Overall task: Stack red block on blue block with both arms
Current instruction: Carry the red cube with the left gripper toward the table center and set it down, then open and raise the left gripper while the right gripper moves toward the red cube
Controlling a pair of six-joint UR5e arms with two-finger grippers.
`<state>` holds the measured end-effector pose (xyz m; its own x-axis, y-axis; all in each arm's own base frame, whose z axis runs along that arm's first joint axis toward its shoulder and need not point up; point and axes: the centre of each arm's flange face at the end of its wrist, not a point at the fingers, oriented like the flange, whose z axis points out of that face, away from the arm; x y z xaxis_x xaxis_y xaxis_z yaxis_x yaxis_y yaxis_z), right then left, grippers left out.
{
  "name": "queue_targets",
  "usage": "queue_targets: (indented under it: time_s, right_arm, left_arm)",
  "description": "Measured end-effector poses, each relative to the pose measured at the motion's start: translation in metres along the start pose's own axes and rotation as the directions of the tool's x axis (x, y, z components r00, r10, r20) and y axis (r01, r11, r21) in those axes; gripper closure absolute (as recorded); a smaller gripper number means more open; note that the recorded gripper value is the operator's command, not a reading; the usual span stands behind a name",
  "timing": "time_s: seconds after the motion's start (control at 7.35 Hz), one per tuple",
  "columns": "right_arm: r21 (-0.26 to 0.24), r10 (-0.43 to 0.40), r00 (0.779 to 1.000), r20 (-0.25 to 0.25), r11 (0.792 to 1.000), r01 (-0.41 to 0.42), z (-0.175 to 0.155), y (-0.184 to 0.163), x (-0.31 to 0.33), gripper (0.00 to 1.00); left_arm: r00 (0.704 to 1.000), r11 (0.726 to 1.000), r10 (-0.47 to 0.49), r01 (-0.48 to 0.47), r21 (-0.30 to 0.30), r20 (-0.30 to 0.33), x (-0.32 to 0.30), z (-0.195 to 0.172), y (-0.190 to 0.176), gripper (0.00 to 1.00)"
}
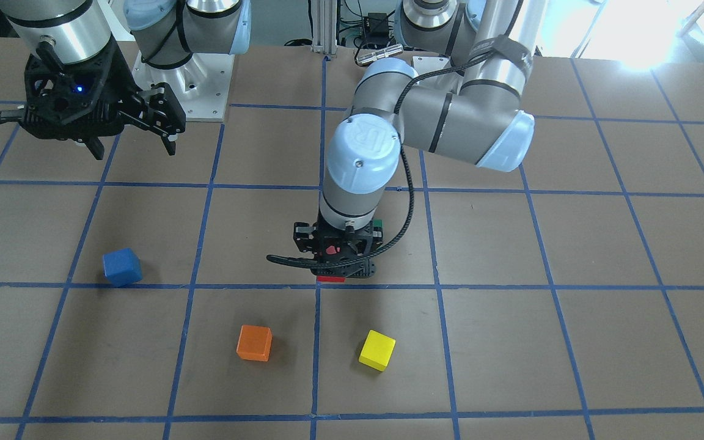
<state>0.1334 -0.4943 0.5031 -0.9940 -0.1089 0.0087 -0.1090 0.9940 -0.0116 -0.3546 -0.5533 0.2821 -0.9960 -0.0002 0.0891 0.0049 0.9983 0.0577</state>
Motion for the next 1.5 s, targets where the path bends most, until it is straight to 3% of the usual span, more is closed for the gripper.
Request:
queue_targets:
  time_s: [0.14, 0.27, 0.54, 0.68, 0.95, 1.09, 1.5]
  right_arm:
    - [-0.001, 0.001, 1.000, 0.000, 1.000, -0.001, 0.000, 0.000, 0.001, 0.00]
    - [-0.001, 0.004, 1.000, 0.000, 1.000, -0.004, 0.000, 0.000, 0.002, 0.00]
    - [-0.002, 0.007, 1.000, 0.000, 1.000, -0.007, 0.000, 0.000, 0.004, 0.00]
    - [-0.003, 0.007, 1.000, 0.000, 1.000, -0.007, 0.000, 0.000, 0.004, 0.00]
    - [-0.004, 0.006, 1.000, 0.000, 1.000, -0.006, 0.001, 0.000, 0.003, 0.00]
    - [-0.002, 0.006, 1.000, 0.000, 1.000, -0.006, 0.000, 0.000, 0.003, 0.00]
    - [-0.019, 0.047, 0.999, 0.010, 0.999, -0.047, 0.008, 0.001, -0.003, 0.00]
  left_arm:
    - [1.000, 1.000, -0.005, 0.005, -0.010, 0.006, 0.022, 0.021, 0.005, 0.96]
    - [1.000, 1.000, -0.003, 0.004, -0.026, 0.018, 0.042, 0.041, 0.015, 0.78]
    - [0.999, 0.998, -0.003, 0.006, -0.060, 0.041, 0.062, 0.068, 0.031, 0.16]
    - [0.999, 0.997, 0.001, 0.003, -0.080, 0.054, 0.067, 0.081, 0.038, 0.02]
    - [0.998, 0.996, 0.016, -0.010, -0.089, 0.065, 0.073, 0.084, 0.048, 0.00]
    - [0.998, 0.997, 0.013, -0.009, -0.071, 0.058, 0.072, 0.068, 0.047, 0.00]
    - [0.997, 0.997, -0.074, 0.073, 0.017, 0.032, -0.001, -0.025, 0.012, 0.00]
